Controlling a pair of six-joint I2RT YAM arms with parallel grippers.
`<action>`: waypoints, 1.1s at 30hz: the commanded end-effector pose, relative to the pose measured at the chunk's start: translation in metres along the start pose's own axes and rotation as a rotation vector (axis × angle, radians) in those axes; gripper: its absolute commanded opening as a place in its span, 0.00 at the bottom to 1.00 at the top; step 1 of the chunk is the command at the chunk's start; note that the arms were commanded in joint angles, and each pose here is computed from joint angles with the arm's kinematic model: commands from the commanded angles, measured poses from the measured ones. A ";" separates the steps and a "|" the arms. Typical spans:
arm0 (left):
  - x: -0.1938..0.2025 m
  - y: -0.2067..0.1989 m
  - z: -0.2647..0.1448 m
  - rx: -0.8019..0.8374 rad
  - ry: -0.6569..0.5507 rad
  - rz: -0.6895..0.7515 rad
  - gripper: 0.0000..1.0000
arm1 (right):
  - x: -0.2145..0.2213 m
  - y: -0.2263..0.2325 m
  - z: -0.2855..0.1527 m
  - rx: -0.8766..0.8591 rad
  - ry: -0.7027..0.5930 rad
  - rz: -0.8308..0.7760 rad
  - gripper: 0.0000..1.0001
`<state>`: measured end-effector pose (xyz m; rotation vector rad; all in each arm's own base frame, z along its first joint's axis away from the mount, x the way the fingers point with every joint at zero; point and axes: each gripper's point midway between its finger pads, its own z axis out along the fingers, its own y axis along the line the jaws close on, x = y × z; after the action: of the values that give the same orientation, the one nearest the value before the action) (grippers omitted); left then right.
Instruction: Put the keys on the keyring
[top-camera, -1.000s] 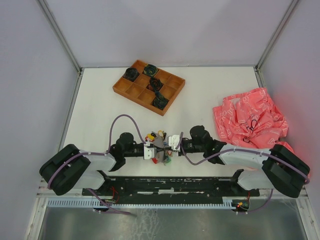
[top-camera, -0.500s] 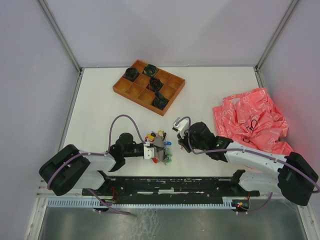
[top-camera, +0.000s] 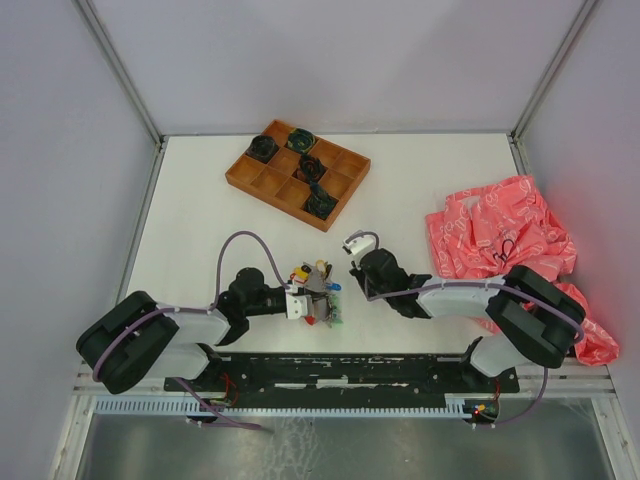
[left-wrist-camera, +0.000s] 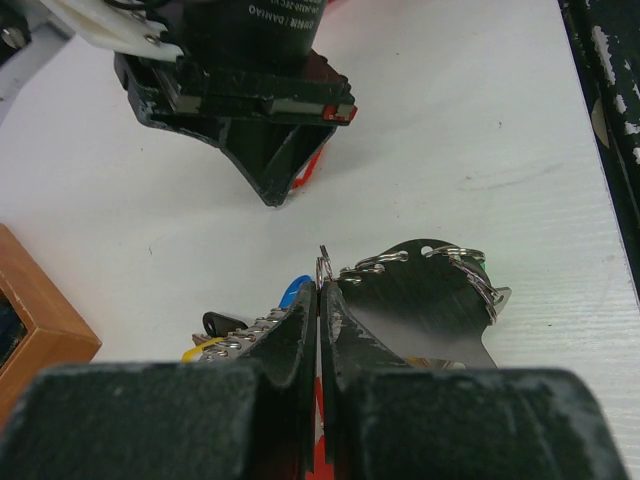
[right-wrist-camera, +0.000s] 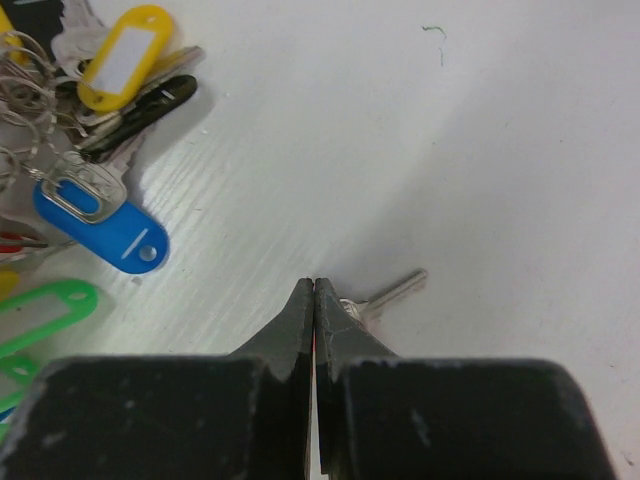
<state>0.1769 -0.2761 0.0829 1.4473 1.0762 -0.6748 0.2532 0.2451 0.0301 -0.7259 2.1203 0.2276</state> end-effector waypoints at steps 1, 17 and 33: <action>-0.023 0.016 0.001 -0.056 -0.078 0.058 0.03 | -0.018 -0.003 0.008 0.050 -0.039 0.057 0.01; -0.025 0.017 0.000 -0.061 -0.083 0.055 0.03 | -0.017 -0.010 -0.033 0.086 0.375 -0.040 0.43; -0.026 0.018 -0.001 -0.070 -0.078 0.054 0.03 | -0.003 0.004 -0.013 0.118 0.680 -0.268 0.40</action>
<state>0.1802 -0.2758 0.0890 1.4291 1.0625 -0.6538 0.2362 0.2408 0.0294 -1.0756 2.6330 -0.2584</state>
